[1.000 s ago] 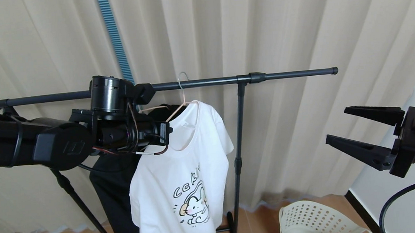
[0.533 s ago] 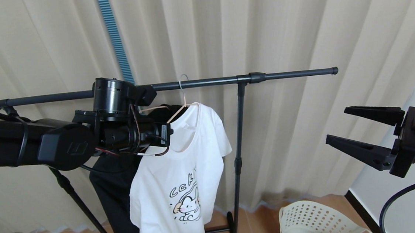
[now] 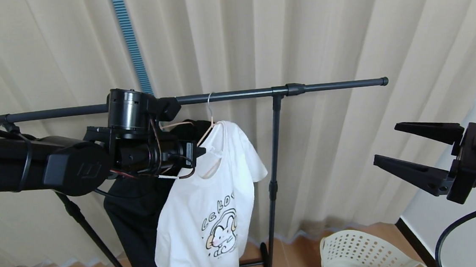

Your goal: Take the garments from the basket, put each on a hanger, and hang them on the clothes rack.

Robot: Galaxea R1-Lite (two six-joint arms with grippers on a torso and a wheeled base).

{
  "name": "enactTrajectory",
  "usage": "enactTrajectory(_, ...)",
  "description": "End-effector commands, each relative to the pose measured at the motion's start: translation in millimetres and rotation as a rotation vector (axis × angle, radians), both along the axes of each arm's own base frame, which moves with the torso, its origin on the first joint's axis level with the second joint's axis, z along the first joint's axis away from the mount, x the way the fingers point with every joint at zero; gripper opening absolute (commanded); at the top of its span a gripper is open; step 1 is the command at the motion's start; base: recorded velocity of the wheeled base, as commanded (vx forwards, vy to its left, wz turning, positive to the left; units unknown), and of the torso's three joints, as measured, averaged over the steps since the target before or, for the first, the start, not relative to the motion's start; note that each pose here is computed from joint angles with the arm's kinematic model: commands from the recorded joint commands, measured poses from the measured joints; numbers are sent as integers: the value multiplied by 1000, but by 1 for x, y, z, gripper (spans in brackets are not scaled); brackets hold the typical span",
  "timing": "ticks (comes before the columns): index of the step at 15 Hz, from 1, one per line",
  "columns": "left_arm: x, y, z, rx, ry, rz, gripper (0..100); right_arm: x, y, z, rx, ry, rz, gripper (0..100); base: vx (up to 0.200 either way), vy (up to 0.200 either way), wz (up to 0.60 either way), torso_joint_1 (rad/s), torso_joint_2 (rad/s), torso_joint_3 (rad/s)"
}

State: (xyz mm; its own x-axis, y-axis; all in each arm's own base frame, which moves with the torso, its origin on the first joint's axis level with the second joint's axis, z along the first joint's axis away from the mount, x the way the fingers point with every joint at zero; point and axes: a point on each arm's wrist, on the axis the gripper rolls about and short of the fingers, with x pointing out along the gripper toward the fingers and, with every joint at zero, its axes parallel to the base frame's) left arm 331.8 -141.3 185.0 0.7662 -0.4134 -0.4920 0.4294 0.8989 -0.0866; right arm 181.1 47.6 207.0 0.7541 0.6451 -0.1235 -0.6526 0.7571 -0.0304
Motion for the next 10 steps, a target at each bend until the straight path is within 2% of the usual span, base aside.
enactTrajectory(1,0,0,0,1,0,0,100,0,0,0,0,1,1,100,0,0,0,0,0,0)
enactTrajectory(10,-8,2,9,-7,-20,-3,100,0,0,3,5,-11,0,100,0,0,0,0,0,0)
